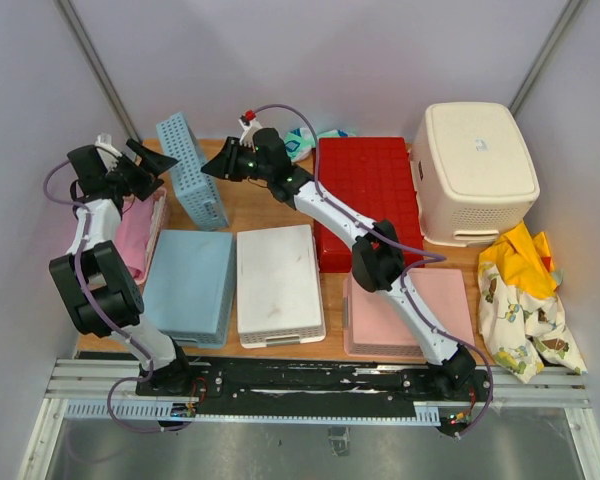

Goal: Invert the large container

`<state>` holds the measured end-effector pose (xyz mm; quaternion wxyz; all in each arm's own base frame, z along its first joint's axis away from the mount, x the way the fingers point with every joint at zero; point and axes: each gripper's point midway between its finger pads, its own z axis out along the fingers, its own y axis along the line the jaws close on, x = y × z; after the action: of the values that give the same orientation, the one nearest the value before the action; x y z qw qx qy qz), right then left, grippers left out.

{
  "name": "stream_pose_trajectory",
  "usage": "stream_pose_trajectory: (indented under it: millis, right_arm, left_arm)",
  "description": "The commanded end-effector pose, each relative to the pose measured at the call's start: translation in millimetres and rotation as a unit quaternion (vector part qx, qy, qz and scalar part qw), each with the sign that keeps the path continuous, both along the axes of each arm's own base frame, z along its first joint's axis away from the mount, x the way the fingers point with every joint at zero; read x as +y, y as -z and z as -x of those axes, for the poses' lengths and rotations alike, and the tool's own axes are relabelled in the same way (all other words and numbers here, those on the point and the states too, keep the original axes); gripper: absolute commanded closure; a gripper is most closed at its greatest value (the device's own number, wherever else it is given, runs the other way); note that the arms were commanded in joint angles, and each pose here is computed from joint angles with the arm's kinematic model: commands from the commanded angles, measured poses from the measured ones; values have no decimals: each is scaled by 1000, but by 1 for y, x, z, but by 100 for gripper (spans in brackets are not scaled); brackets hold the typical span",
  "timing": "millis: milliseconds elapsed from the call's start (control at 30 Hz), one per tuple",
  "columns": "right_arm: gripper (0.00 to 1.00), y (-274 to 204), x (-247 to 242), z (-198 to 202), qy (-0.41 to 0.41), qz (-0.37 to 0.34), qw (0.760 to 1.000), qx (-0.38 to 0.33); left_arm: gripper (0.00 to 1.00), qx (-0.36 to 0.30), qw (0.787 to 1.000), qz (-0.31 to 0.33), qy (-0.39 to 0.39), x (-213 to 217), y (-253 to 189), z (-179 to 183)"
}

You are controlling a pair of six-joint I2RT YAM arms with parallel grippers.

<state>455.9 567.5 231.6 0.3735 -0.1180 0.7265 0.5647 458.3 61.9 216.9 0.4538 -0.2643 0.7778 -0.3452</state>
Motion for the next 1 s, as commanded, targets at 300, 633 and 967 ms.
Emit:
stream_pose_trajectory:
  millis: [300, 633, 967]
  right_arm:
    - [83, -4, 4, 5, -7, -28, 999, 22]
    - [98, 12, -7, -4, -6, -52, 996, 75]
    - [100, 46, -33, -16, 20, -103, 981, 163]
  left_arm:
    - [9, -50, 994, 4, 92, -55, -36, -24]
    - [9, -69, 990, 8, 120, -81, -58, -39]
    - [9, -86, 985, 10, 149, -112, -77, -43]
